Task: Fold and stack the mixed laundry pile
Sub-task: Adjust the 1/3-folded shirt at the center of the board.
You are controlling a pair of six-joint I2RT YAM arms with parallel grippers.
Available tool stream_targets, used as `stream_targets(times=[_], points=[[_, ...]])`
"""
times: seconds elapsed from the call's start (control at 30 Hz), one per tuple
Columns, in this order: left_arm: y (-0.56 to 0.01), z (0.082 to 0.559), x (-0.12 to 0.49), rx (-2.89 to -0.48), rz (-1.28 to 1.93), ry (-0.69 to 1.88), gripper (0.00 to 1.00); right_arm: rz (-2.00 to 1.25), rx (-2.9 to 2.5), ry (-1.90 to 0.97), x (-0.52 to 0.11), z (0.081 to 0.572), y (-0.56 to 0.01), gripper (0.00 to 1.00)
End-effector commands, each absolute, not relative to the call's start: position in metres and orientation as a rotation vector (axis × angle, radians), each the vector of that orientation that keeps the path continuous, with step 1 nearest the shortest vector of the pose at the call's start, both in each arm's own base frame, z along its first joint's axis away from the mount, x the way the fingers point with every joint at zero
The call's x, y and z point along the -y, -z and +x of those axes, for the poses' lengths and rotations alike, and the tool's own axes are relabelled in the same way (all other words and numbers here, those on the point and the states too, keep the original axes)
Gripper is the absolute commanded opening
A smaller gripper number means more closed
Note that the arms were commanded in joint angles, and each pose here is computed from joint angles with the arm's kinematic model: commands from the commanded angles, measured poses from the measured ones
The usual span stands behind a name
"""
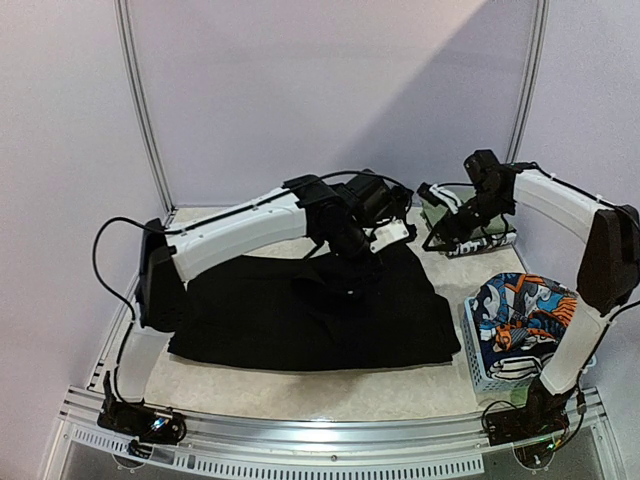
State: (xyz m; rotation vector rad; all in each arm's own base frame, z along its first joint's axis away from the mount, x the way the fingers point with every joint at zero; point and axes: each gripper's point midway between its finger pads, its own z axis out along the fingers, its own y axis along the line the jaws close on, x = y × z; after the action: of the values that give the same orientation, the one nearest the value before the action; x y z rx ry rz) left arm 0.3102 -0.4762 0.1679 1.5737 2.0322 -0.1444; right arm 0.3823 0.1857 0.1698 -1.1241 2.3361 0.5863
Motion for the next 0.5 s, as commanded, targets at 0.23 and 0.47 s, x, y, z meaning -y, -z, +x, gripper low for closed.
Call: stream_targets(times=[0.23,0.47], points=[[-0.099,0.313,0.449,-2.226,1.577,-0.249,0.70,-0.731,-2.410,-0.486,-0.113,0.402,-0.184,0.77],[-0.072,0.319,0.454,-2.217,1.586,-0.306,0.68,-0.739,-2.399,-0.517,-0.117,0.398,-0.186,0.77]])
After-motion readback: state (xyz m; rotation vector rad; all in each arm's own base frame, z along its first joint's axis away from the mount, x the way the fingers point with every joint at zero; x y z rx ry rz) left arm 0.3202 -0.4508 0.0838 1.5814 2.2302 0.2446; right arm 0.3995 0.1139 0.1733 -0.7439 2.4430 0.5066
